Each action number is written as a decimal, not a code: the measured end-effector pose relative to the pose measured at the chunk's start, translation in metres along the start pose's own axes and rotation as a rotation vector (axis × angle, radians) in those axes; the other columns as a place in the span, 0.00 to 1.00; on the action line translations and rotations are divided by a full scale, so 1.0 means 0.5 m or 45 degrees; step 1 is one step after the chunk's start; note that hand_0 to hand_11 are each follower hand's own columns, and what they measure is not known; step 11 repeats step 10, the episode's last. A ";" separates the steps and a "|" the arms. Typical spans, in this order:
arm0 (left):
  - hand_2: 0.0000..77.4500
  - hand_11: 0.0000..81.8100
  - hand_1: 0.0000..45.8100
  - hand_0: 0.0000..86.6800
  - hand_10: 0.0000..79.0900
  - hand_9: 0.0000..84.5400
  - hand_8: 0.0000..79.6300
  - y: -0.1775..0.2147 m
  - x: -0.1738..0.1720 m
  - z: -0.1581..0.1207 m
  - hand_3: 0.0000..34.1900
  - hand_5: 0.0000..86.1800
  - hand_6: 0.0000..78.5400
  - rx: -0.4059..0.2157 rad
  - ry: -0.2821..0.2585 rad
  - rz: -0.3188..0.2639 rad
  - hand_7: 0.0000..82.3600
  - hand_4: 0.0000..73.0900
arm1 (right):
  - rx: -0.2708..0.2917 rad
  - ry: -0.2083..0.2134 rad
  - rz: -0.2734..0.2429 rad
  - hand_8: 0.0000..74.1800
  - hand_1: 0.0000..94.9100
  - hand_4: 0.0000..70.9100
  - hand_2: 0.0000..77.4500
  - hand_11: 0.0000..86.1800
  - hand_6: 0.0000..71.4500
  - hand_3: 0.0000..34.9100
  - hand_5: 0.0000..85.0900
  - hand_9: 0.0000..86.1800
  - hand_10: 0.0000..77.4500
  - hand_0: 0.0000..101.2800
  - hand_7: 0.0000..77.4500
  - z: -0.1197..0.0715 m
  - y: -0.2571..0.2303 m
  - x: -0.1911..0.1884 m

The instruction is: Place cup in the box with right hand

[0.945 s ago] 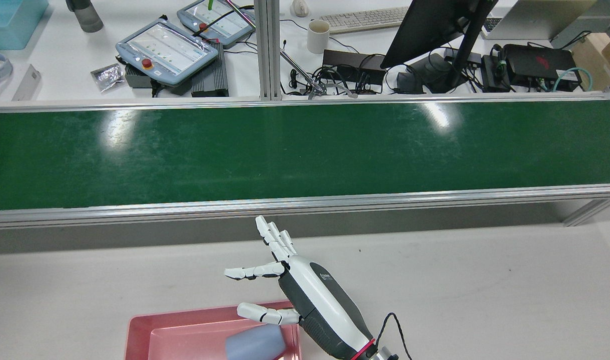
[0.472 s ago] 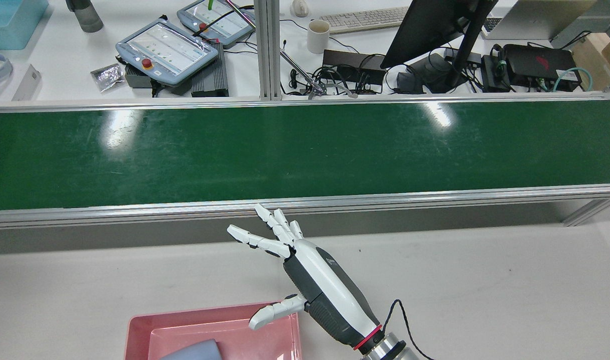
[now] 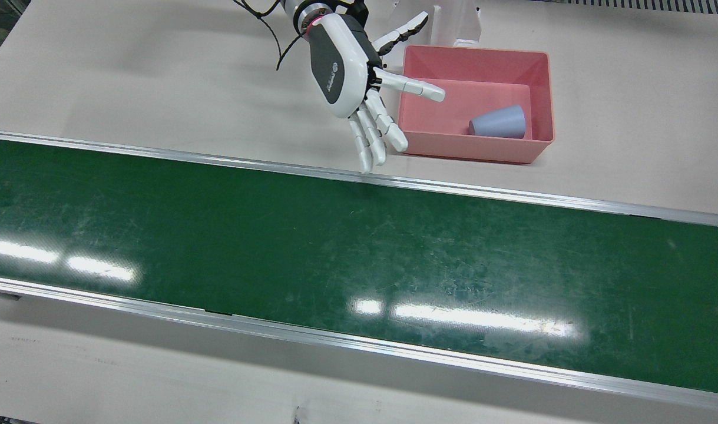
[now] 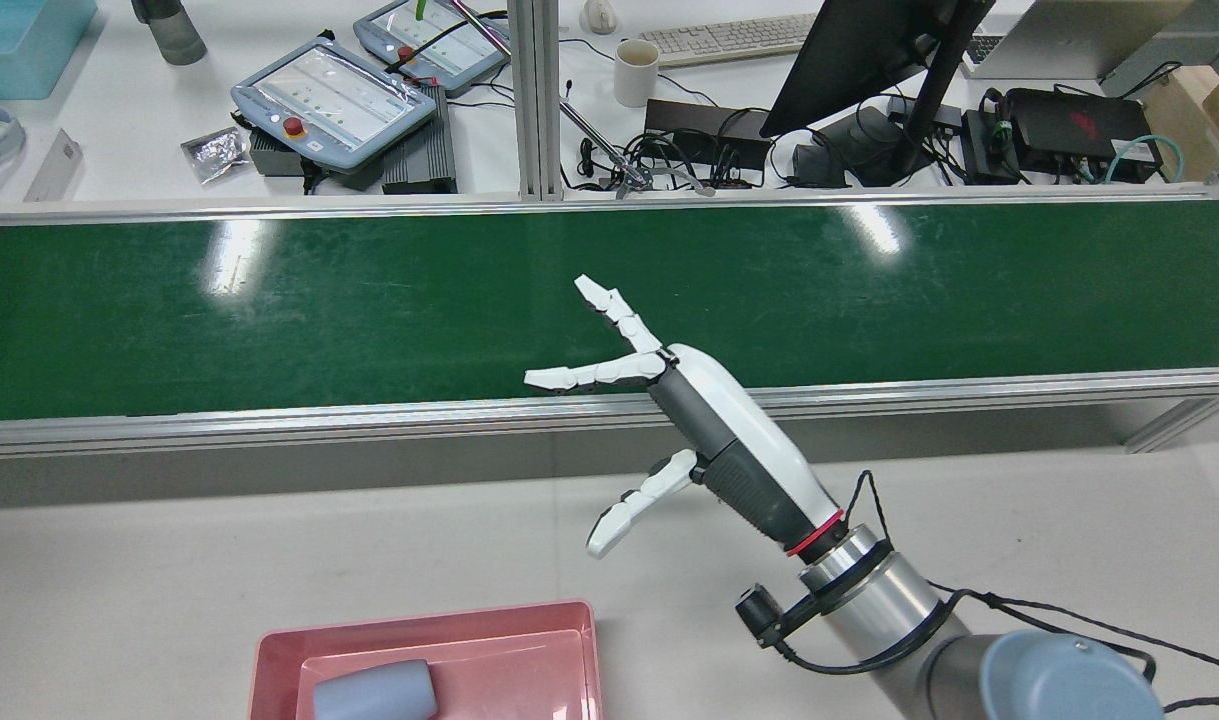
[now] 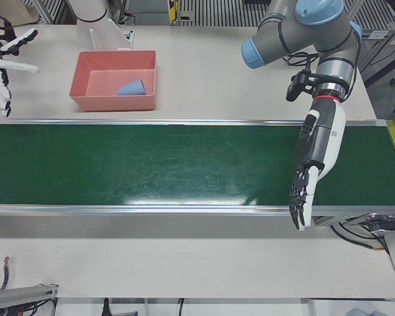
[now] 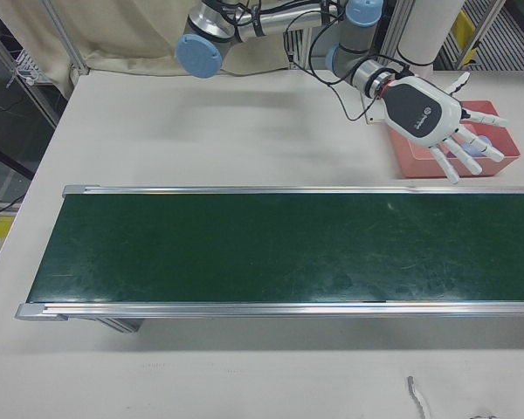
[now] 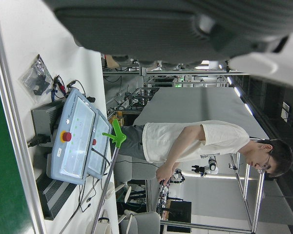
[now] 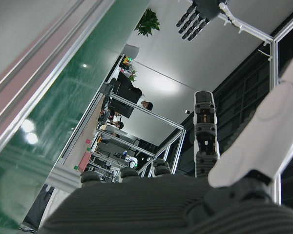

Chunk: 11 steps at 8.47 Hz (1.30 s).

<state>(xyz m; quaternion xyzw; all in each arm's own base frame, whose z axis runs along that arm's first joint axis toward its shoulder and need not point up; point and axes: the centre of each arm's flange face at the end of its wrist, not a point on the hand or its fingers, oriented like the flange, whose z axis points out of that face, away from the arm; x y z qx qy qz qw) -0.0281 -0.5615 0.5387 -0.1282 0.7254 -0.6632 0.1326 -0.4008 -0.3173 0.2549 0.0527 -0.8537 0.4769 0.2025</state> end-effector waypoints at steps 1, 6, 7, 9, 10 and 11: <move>0.01 0.00 0.01 0.00 0.00 0.00 0.00 0.000 0.000 0.000 0.00 0.00 0.00 0.000 0.000 0.000 0.00 0.00 | 0.033 -0.018 0.012 0.01 0.01 0.42 0.01 0.01 0.01 0.49 0.01 0.01 0.01 0.43 0.11 -0.014 -0.077 -0.052; 0.01 0.00 0.01 0.00 0.00 0.00 0.00 0.000 0.000 0.000 0.00 0.00 0.00 -0.001 0.000 0.000 0.00 0.00 | 0.255 0.005 0.034 0.01 0.00 0.45 0.01 0.01 0.01 0.49 0.01 0.00 0.00 0.42 0.15 -0.056 -0.504 -0.313; 0.01 0.00 0.01 0.00 0.00 0.00 0.00 0.000 0.000 0.000 0.00 0.00 0.00 -0.001 0.000 0.000 0.00 0.00 | 0.327 0.010 0.043 0.01 0.00 0.51 0.01 0.01 0.01 0.49 0.01 0.01 0.00 0.42 0.17 -0.077 -0.589 -0.363; 0.01 0.00 0.01 0.00 0.00 0.00 0.00 0.000 0.000 0.000 0.00 0.00 0.00 -0.001 0.000 0.000 0.00 0.00 | 0.448 -0.017 0.050 0.01 0.00 0.42 0.01 0.01 0.01 0.53 0.01 0.01 0.01 0.42 0.15 -0.120 -0.732 -0.451; 0.01 0.00 0.01 0.00 0.00 0.00 0.00 0.000 0.000 0.000 0.00 0.00 0.00 -0.001 0.000 0.000 0.00 0.00 | 0.485 -0.053 0.079 0.00 0.00 0.39 0.01 0.01 0.01 0.52 0.01 0.01 0.01 0.40 0.13 -0.146 -0.806 -0.469; 0.01 0.00 0.01 0.00 0.00 0.00 0.00 0.000 0.000 0.000 0.00 0.00 0.00 -0.001 0.000 0.000 0.00 0.00 | 0.485 -0.053 0.079 0.00 0.00 0.39 0.01 0.01 0.01 0.52 0.01 0.01 0.01 0.40 0.13 -0.146 -0.806 -0.469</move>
